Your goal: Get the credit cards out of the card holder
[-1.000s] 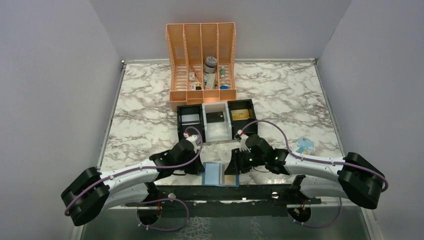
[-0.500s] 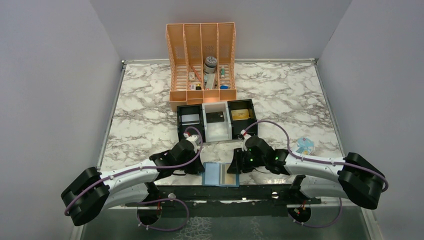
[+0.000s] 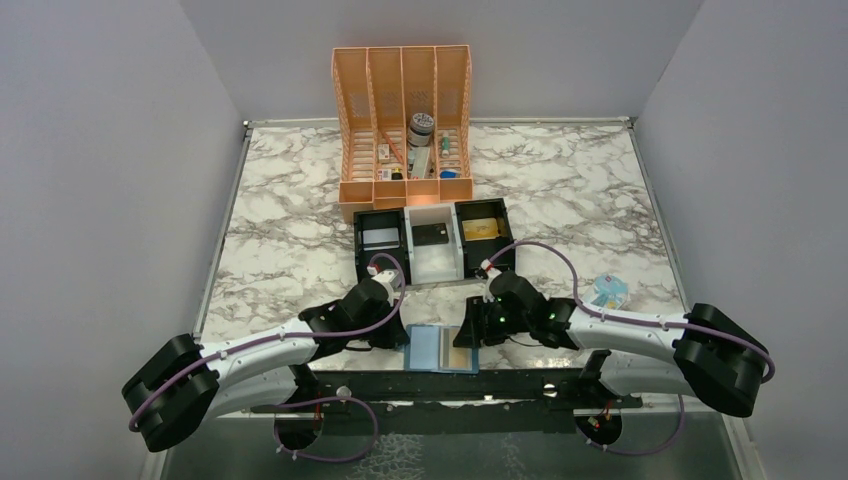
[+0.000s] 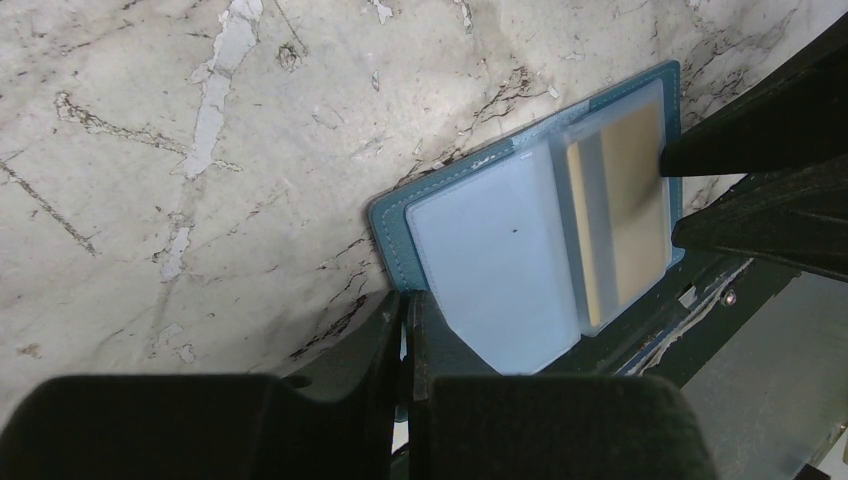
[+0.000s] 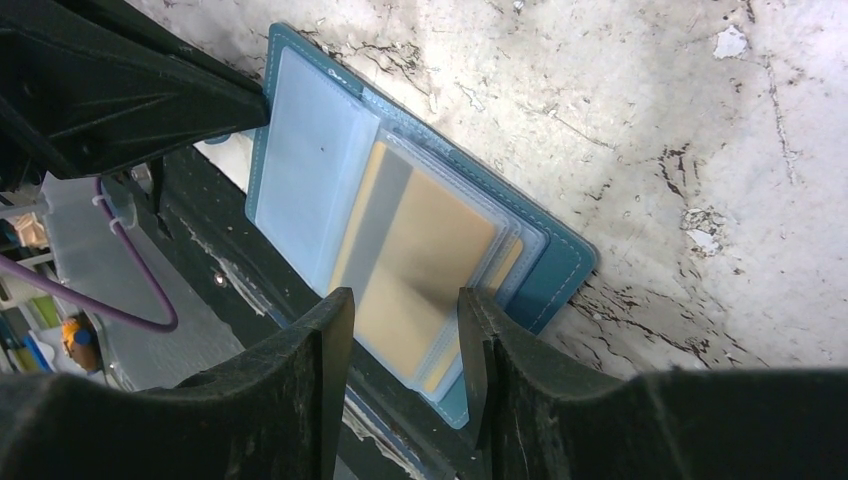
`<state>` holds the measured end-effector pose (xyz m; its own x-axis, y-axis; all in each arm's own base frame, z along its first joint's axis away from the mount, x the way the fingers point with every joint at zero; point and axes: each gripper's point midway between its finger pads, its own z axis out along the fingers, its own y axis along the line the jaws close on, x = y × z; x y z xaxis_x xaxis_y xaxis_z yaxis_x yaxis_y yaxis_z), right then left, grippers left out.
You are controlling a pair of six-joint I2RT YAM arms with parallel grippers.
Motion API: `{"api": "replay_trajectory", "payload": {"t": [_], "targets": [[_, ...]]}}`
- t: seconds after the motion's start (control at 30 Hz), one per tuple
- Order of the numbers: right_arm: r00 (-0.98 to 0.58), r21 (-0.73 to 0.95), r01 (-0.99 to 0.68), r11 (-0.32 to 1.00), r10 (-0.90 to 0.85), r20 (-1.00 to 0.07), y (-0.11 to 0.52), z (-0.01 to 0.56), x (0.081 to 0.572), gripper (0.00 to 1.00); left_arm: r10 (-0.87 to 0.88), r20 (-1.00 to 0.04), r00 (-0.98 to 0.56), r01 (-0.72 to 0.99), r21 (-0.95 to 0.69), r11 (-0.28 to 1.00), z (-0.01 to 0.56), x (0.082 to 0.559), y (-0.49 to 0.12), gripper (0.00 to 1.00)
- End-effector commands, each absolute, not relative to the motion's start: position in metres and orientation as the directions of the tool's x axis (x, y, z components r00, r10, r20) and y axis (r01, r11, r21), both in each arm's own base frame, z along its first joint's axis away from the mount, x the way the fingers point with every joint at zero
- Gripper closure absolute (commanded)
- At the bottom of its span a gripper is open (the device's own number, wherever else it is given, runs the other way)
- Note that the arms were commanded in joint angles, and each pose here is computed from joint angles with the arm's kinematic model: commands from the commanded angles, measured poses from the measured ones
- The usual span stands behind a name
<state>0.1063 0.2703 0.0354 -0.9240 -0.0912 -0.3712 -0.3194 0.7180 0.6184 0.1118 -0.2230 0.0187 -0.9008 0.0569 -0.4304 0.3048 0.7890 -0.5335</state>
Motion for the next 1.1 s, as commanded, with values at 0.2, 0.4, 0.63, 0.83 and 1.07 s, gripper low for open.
{"api": "replay_trajectory", "payload": {"t": [0.2,0.4,0.63,0.83,1.07], "targets": [[-0.941,0.628,-0.255,0.735,-0.038,-0.337,0.27,0.022,0.106,0.55,0.058,-0.427,-0.902,0.31,-0.55,0.776,0.02,0.109,-0.226,0.96],[-0.941,0.708,-0.257,0.658,-0.003,-0.338,0.285,0.037,0.105,0.55,0.057,-0.427,-0.902,0.31,-0.551,0.775,0.02,0.108,-0.226,0.97],[-0.935,0.79,-0.266,0.552,0.049,-0.35,0.298,0.065,0.106,0.57,0.057,-0.427,-0.902,0.31,-0.551,0.775,0.019,0.108,-0.226,0.97],[-0.931,0.807,-0.294,0.513,0.037,-0.363,0.301,0.079,0.102,0.59,0.055,-0.43,-0.901,0.311,-0.551,0.774,0.019,0.108,-0.226,0.97],[-0.929,0.812,-0.318,0.489,0.01,-0.37,0.305,0.085,0.099,0.59,0.05,-0.432,-0.9,0.308,-0.552,0.775,0.02,0.109,-0.227,0.97]]}}
